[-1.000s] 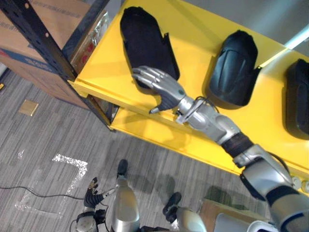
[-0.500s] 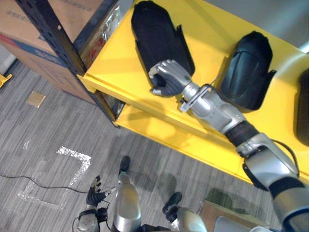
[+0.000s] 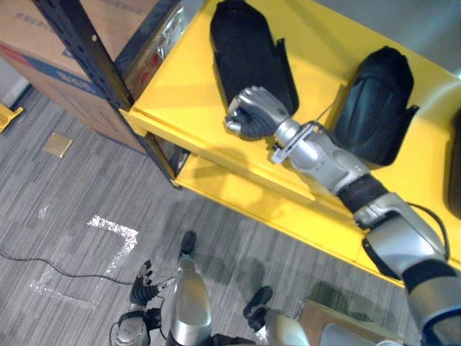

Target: Walk over and take plastic housings, then place them on the shelf

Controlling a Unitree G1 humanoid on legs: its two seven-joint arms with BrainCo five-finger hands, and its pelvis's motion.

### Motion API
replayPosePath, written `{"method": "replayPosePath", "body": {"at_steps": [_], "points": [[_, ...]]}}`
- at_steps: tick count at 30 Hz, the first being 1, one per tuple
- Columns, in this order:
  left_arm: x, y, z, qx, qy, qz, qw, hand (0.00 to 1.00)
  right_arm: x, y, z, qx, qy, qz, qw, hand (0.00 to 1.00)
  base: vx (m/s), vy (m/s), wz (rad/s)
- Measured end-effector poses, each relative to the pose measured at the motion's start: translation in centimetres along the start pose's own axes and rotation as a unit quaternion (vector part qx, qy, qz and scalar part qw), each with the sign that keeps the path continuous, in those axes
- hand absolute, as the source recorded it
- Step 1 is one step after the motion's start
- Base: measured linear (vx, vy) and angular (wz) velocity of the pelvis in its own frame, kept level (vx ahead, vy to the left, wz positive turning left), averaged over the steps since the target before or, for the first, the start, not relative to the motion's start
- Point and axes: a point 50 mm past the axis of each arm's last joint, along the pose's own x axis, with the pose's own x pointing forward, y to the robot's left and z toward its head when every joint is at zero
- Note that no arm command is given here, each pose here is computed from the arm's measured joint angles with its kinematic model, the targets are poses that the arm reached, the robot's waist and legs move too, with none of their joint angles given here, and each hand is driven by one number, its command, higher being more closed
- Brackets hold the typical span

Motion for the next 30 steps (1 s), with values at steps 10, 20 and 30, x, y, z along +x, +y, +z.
{"method": "replayPosePath", "body": {"at_steps": [10,20,30], "points": [[-0.1,-0.9,-0.1,0.005,0.001,-0.018,1.0,0.0,0.4,-1.3,-1.4,0.012,0.066,-0.037,0.997,1.0,0.0,-0.001,0.01],[-0.2,-1.9,-0.2,-0.008,0.008,-0.027,1.0,0.0,1.9,-1.6,-1.4,0.1,0.161,-0.085,0.978,1.0,-0.01,-0.005,-0.03],[-0.4,-2.4,-0.7,-0.018,0.026,-0.024,0.999,0.0,3.4,-0.3,0.8,0.17,0.144,-0.026,0.974,0.0,-0.01,-0.003,-0.03]]}}
